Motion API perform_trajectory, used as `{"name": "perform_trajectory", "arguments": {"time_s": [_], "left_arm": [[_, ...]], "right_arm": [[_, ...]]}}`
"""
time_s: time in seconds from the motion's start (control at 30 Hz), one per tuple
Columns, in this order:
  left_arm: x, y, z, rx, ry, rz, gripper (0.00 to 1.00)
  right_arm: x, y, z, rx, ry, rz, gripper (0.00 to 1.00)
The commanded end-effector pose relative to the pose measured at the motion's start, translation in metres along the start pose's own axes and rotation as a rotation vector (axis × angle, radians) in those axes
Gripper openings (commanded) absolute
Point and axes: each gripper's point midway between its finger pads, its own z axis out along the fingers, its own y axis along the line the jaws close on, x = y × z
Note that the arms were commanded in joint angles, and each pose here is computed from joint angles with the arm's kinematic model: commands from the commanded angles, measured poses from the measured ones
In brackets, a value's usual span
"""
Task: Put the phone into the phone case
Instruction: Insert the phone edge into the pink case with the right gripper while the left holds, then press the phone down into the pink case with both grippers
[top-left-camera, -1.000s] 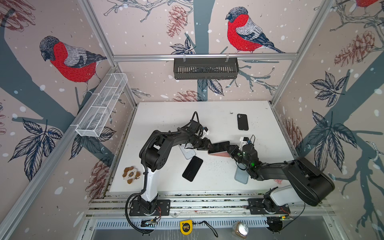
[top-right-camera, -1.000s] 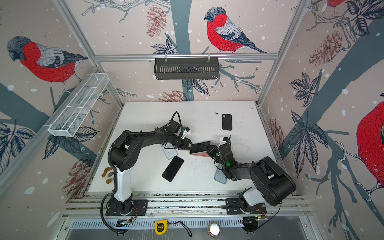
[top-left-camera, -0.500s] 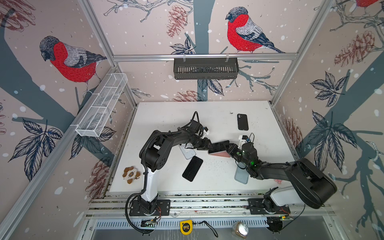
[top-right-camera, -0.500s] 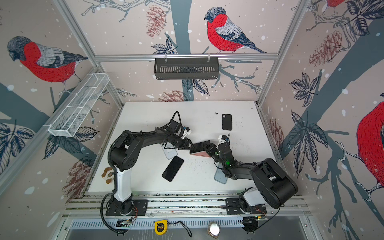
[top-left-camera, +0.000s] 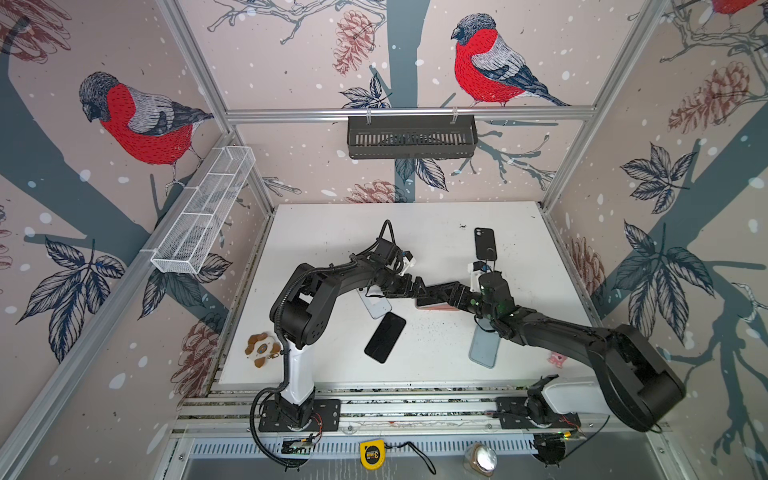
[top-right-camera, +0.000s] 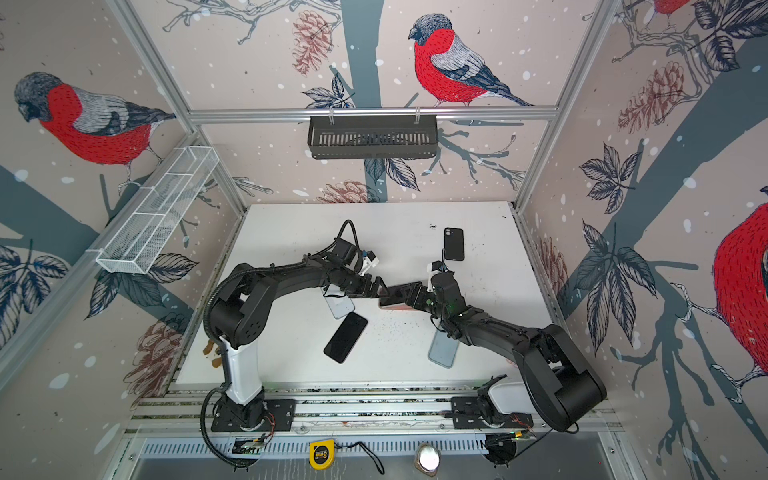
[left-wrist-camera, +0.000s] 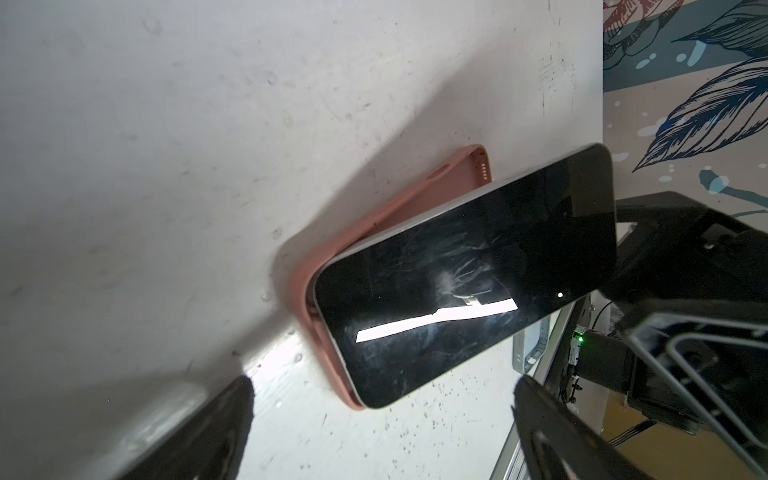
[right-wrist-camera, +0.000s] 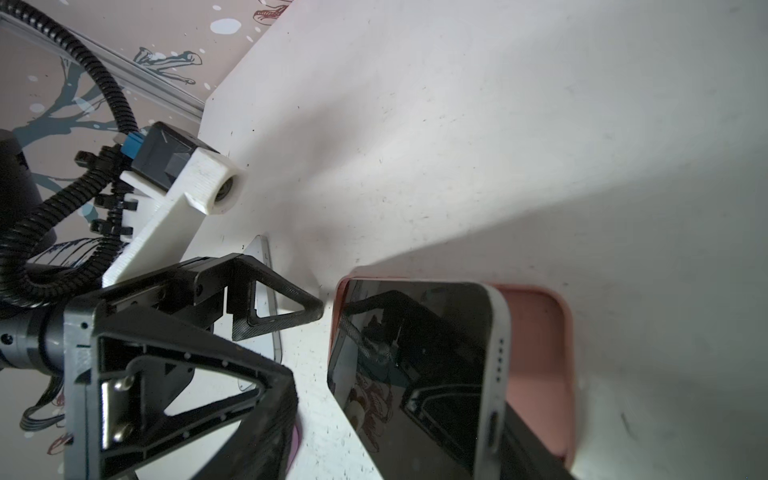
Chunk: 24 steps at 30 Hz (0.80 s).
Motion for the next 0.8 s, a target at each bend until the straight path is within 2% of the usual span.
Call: {"name": "perform_trajectory", "arguments": {"time_s": [0.0,0.07,0.3,0.57,0.77], "left_arm": [[0.006,0.006,-0.002,-0.044,0.018,0.006,0.83],[0.005,0.008,-0.002,-0.052,0.023,0.006,0.73],[0.006,0.014,0.004,-0.067,0.053,-0.008,0.66],[0.010,0.019,0.009,-0.069,0.078,-0.019,0.47],[0.010,0.027,0.009,-0.113,0.087,-0.024,0.45]], "right_arm": [[0.003,0.006,-0.002,-0.035,0.070,-0.090,0.67],[0.003,0.003,0.000,-0.017,0.112,-0.115,0.67],[0.009,-0.016,0.008,0.063,0.220,-0.162,0.67],[0.007,-0.037,0.008,0.141,0.264,-0.189,0.65],[-0.002,-0.049,0.008,0.220,0.300,-0.245,0.62]]}}
